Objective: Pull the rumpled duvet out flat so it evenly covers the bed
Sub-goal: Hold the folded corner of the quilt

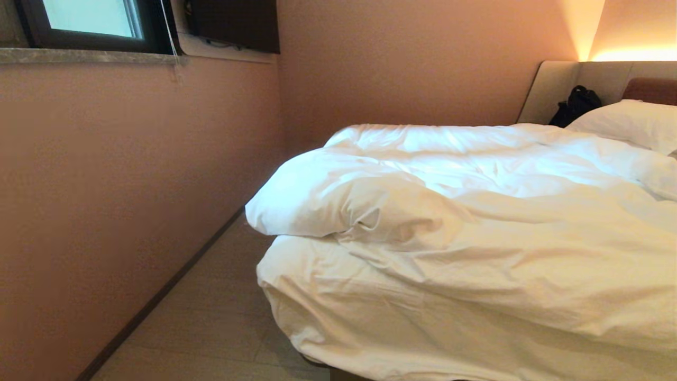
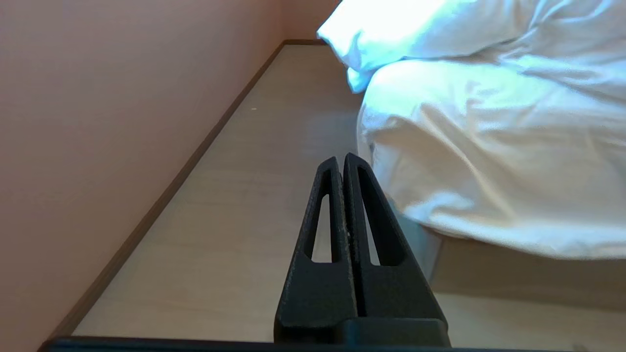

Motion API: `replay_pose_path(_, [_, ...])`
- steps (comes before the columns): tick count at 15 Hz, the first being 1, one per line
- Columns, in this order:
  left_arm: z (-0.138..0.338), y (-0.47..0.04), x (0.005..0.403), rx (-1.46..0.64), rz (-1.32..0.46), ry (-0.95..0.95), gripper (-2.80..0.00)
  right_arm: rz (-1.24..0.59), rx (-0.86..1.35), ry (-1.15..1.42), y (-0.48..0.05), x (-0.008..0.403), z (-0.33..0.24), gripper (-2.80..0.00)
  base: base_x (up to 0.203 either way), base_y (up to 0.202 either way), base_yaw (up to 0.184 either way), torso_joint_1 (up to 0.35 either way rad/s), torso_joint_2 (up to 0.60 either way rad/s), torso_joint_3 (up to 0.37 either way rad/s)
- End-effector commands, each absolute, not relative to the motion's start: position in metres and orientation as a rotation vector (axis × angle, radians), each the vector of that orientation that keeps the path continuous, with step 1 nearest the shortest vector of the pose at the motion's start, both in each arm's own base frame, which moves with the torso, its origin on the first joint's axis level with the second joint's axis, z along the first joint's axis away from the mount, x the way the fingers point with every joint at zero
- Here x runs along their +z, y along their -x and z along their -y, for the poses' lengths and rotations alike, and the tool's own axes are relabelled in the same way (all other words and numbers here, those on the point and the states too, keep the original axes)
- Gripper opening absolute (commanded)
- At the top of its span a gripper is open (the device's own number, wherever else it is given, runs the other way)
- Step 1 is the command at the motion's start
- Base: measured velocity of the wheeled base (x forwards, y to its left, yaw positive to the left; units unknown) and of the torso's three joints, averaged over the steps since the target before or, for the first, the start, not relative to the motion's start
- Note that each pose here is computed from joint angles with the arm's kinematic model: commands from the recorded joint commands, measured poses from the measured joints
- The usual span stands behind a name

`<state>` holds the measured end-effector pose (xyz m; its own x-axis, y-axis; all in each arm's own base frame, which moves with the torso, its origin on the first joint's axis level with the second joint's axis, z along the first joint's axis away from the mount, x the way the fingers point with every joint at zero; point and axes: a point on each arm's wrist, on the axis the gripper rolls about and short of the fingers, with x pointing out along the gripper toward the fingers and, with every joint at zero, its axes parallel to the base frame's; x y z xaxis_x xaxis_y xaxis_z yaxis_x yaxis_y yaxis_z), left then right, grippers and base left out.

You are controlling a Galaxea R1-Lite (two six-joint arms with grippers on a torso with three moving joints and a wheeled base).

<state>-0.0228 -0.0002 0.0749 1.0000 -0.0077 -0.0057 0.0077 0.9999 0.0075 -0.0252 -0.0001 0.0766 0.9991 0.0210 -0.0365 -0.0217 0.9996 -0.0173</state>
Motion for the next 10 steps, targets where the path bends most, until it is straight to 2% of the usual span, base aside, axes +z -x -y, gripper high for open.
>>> replay_pose_path(1, [0.0002,0.0228,0.0749,-0.008,-0.006,-0.006,-2.80,-0.038,0.022,0.018,0.0252,0.0766,0.0001,-2.80,0.195,0.000,0.000,0.003,0.00,-0.002])
replay_pose_path(10, [0.0002,0.0228,0.0749,-0.008,-0.006,-0.006,-2.80,-0.038,0.022,0.018,0.0252,0.0766,0.0001,-2.80,0.195,0.000,0.000,0.003,0.00,0.002])
